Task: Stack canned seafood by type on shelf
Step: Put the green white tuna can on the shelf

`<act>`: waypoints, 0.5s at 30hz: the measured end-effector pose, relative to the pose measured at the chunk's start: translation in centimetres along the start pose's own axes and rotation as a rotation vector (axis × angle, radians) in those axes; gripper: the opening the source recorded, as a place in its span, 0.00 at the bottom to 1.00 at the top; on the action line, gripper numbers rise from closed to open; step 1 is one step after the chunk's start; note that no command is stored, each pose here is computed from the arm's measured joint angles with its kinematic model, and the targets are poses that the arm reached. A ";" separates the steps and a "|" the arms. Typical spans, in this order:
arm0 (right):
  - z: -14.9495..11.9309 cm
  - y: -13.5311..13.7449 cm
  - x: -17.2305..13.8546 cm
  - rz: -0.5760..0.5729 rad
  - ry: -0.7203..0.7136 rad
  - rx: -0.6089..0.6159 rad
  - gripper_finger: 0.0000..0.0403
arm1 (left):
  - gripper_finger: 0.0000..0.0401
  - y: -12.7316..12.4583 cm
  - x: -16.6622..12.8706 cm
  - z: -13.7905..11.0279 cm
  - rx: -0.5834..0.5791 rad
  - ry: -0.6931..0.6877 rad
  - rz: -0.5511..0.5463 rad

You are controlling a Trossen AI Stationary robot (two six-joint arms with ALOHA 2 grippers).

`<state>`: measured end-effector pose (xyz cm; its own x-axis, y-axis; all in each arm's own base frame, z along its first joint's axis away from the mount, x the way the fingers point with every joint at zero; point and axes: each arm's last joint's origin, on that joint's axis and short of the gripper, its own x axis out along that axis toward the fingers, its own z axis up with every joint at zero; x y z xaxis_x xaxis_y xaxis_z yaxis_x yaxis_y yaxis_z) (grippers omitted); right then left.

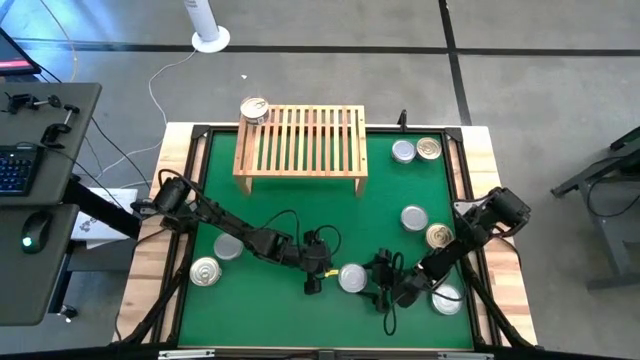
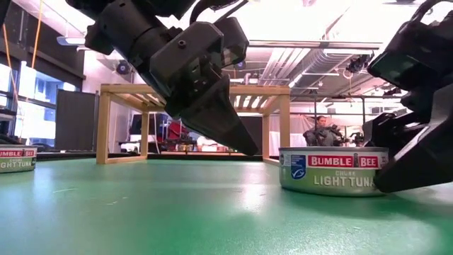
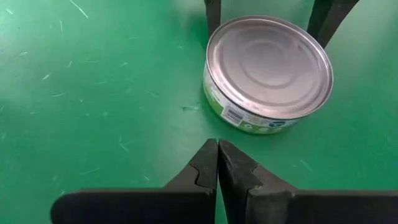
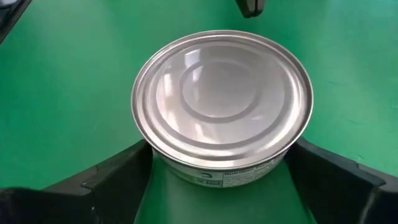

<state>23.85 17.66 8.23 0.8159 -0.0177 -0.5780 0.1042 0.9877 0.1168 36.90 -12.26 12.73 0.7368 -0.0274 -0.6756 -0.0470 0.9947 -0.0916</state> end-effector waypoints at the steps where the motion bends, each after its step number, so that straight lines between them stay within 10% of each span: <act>1: 0.1 -0.1 0.1 0.012 0.005 0.003 0.90 | 0.00 0.0 0.0 0.0 0.000 0.000 0.000; 15: 1.6 -0.9 0.5 -0.013 -0.063 -0.016 0.94 | 0.00 -0.1 0.0 -0.1 0.004 0.007 0.001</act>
<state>25.06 16.50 9.15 0.8488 -0.0394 -0.5272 0.1061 0.9896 0.0968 36.81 -12.34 12.66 0.7322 -0.0266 -0.6806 -0.0453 0.9951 -0.0876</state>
